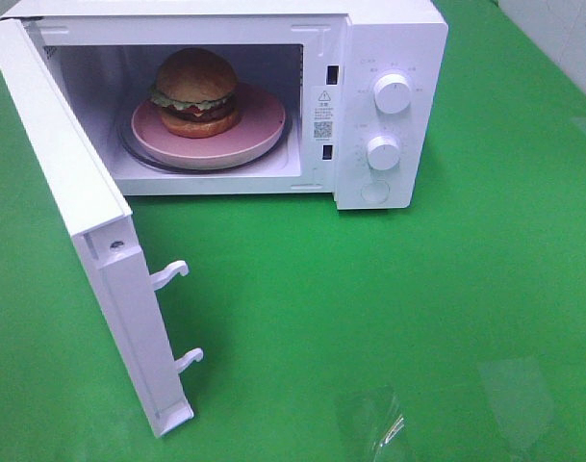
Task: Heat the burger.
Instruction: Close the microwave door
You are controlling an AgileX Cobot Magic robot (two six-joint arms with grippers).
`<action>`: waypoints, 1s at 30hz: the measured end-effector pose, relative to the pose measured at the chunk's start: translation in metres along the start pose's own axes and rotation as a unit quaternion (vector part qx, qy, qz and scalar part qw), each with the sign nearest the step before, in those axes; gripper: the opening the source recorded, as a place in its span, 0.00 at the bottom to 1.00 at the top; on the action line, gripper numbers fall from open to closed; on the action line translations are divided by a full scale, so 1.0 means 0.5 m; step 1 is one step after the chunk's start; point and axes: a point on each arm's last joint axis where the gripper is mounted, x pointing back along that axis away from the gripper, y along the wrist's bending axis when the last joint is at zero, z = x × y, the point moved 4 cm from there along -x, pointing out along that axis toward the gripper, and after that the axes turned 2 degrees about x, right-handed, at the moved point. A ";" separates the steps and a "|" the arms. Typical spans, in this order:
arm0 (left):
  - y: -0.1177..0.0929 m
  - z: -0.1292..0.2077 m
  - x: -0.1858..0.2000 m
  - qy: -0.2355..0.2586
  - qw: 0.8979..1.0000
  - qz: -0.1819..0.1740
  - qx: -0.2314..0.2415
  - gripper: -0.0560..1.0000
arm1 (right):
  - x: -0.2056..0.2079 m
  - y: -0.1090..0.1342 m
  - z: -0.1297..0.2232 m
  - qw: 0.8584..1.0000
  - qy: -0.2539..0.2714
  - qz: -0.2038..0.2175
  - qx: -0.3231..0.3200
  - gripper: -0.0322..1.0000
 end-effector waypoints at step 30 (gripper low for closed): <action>0.000 -0.022 0.006 -0.014 1.000 -0.001 0.008 0.98 | 0.000 0.000 0.000 1.000 0.000 0.000 0.001 0.77</action>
